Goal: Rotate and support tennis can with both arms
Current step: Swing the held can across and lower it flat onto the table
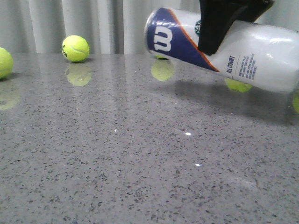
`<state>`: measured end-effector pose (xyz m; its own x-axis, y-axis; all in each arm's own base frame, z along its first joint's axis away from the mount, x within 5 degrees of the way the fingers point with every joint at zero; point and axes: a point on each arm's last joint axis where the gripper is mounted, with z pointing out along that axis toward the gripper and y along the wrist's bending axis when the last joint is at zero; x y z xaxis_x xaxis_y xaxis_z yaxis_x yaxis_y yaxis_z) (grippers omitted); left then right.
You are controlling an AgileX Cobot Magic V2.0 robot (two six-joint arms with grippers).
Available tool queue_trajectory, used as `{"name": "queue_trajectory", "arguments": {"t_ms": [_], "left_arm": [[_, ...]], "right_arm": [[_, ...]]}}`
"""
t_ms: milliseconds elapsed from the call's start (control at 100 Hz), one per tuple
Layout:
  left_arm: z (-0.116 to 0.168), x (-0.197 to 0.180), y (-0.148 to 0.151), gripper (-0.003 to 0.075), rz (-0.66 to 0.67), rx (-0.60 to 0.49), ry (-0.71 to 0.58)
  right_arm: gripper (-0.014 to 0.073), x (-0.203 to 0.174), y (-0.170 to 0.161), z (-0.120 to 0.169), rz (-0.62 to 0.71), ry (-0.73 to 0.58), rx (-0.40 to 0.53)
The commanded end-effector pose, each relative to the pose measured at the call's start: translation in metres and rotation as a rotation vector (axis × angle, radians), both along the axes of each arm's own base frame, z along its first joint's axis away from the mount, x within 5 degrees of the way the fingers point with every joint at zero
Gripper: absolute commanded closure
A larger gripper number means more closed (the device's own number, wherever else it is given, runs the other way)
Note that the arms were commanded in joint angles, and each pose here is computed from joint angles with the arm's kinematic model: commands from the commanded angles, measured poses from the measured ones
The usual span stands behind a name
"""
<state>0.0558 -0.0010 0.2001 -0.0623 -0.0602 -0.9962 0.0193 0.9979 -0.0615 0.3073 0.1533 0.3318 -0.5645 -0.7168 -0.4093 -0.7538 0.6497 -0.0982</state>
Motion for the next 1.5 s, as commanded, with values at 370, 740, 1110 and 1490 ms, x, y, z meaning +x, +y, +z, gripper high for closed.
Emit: {"name": "queue_trajectory", "arguments": {"t_ms": [370,740,1110,1490], "left_arm": [[-0.007,-0.001,0.0,0.0741,-0.002,-0.005,-0.065],[-0.007,-0.001,0.0,0.0741,-0.002,-0.005,-0.065],[-0.007,-0.001,0.0,0.0741,-0.002,-0.005,-0.065],[-0.007,-0.001,0.0,0.0741,-0.002,-0.005,-0.065]], "right_arm": [[0.0244,-0.006,0.03,-0.001,0.629,-0.163,-0.199],[0.0244,0.002,0.037,-0.018,0.636,-0.114,-0.183],[0.0085,0.002,0.036,-0.019,0.636,-0.106,-0.184],[-0.0072,0.002,0.037,-0.018,0.625,-0.109,-0.177]]}}
